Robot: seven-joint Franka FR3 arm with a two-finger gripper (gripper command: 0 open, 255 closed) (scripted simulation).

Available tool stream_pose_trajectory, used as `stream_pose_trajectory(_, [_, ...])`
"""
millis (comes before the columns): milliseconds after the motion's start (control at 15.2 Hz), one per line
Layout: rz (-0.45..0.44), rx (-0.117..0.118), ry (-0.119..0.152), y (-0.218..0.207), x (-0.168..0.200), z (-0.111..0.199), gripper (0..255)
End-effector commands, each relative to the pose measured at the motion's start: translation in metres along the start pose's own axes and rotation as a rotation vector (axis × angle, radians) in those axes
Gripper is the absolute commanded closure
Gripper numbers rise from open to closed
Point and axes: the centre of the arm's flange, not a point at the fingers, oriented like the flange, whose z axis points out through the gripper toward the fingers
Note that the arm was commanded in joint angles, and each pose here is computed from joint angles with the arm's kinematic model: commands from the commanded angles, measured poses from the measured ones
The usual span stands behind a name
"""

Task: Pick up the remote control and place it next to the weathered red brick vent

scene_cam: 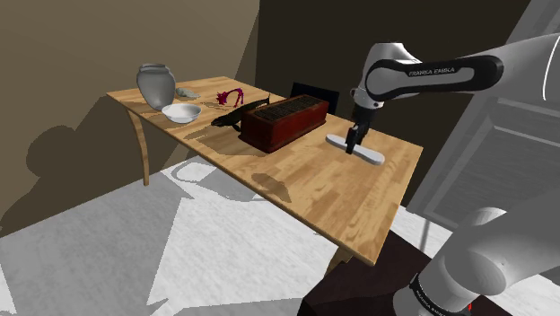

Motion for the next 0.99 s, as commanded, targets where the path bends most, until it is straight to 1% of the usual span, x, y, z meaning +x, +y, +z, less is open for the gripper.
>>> stream_pose_trajectory(0, [0.0, 0.0, 0.0, 0.002, 0.001, -0.01, 255])
stream_pose_trajectory(528, [0.0, 0.0, 0.0, 0.003, 0.0, -0.05, 255])
stream_pose_trajectory(924, [0.0, 0.0, 0.0, 0.073, 0.037, -0.051, 255])
